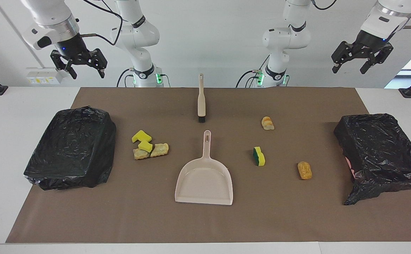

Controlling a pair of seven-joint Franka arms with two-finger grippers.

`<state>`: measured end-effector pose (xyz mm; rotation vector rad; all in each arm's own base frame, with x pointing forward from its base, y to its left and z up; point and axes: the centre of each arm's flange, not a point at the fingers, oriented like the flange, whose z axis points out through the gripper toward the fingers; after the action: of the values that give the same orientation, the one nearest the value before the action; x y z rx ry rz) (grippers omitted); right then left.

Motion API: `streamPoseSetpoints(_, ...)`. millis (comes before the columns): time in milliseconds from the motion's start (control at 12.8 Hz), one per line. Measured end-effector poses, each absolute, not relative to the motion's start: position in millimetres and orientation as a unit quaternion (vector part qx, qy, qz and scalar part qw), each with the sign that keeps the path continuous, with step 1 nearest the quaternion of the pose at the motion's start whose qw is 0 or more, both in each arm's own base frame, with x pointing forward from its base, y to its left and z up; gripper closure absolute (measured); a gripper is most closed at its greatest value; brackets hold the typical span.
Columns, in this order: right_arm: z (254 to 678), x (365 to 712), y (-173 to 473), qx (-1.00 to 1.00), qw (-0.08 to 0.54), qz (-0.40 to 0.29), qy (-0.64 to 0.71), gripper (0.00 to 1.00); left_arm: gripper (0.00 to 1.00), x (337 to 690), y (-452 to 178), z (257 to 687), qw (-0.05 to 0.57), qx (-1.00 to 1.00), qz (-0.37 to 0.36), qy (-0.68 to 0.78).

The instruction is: Sweep and dump trash in bin

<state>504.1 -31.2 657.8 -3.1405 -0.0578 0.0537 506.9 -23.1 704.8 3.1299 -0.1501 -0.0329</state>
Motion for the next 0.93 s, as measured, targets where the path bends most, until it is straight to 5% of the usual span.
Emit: streamPoseSetpoints(935, 651.3, 503.7, -32.8, -1.000, 0.001, 0.024, -0.017, 0.00, 0.00, 455.3, -153.7, 636.4, -0.012, 0.990, -0.045, -0.131)
